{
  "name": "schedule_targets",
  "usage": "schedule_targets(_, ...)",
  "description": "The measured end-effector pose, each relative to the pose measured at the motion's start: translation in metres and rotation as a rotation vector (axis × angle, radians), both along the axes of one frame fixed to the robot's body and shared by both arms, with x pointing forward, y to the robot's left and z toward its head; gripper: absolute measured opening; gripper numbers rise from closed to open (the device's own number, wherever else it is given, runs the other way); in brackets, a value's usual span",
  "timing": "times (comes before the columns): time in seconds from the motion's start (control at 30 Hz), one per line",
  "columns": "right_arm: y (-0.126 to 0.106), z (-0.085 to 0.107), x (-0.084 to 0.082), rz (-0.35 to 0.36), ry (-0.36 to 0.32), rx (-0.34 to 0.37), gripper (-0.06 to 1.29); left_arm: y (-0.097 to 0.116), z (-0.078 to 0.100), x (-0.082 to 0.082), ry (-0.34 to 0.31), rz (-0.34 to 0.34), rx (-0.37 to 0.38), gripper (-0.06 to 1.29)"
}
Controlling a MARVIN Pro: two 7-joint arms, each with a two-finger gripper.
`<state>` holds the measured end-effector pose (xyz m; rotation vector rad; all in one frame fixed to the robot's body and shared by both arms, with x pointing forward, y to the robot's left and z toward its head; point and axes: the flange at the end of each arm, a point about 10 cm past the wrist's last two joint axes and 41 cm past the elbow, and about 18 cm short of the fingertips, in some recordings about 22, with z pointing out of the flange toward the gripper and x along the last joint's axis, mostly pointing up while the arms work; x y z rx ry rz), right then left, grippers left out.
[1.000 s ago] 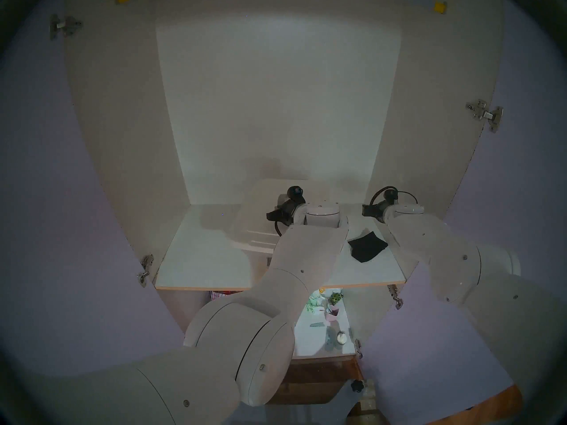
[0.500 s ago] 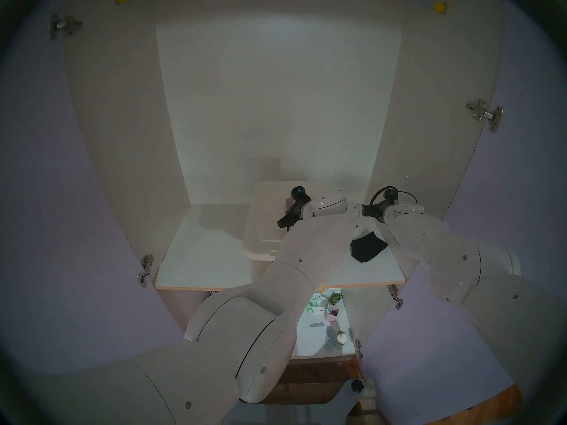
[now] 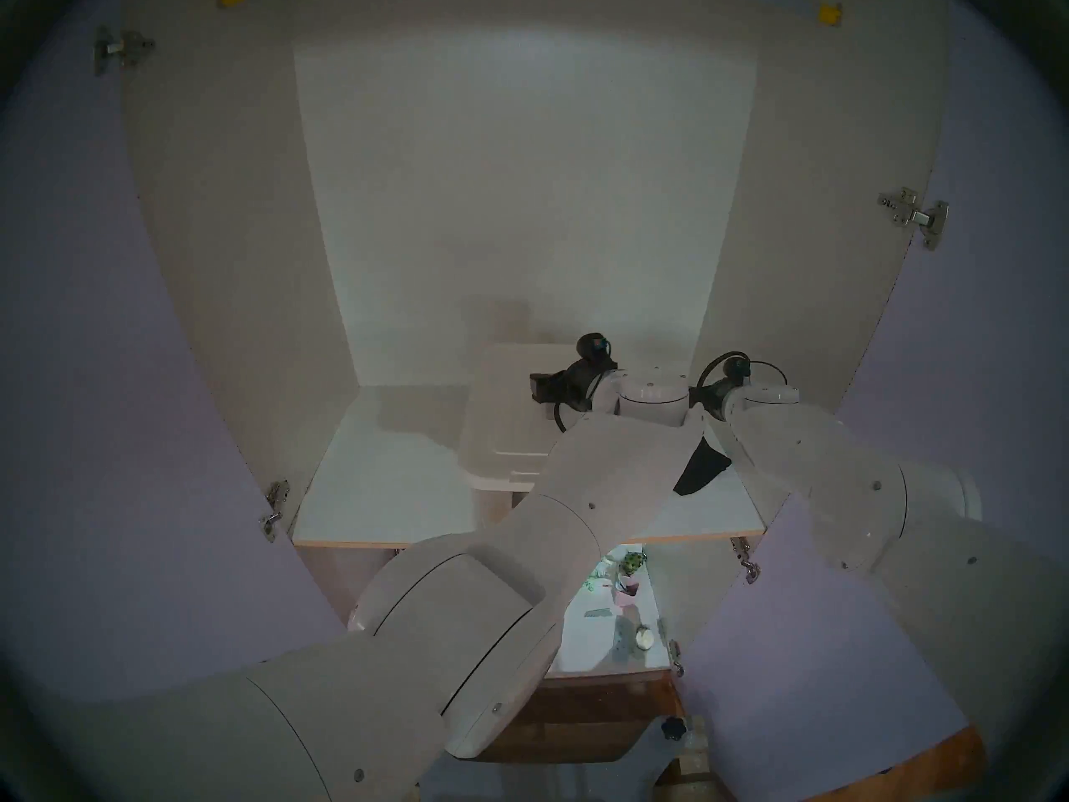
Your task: Take socks out of the storage bin, place them on top of the cabinet, and put the lid back on the bin
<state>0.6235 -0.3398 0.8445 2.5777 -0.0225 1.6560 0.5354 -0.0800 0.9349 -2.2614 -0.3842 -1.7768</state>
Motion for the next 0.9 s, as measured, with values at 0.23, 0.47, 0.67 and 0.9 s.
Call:
schedule_targets(0.23,0.0,0.0,0.0,0.0,0.0,0.0,1.25,0.032,0.024,0.009,-0.102,-0.022,0.091,1.24)
schedule_targets(0.47,0.0,0.0,0.0,0.0,0.0,0.0,1.25,0.069,0.047,0.001,-0.2,-0.057,0.081,1.24)
schedule_targets(0.67,0.0,0.0,0.0,0.0,0.001,0.0,1.25,0.099,0.054,-0.01,-0.23,-0.121,0.028,1.24)
schedule_targets(0.9,0.0,0.0,0.0,-0.001,0.001,0.0,1.25,0.157,0.06,-0.021,-0.228,-0.211,-0.041,1.24)
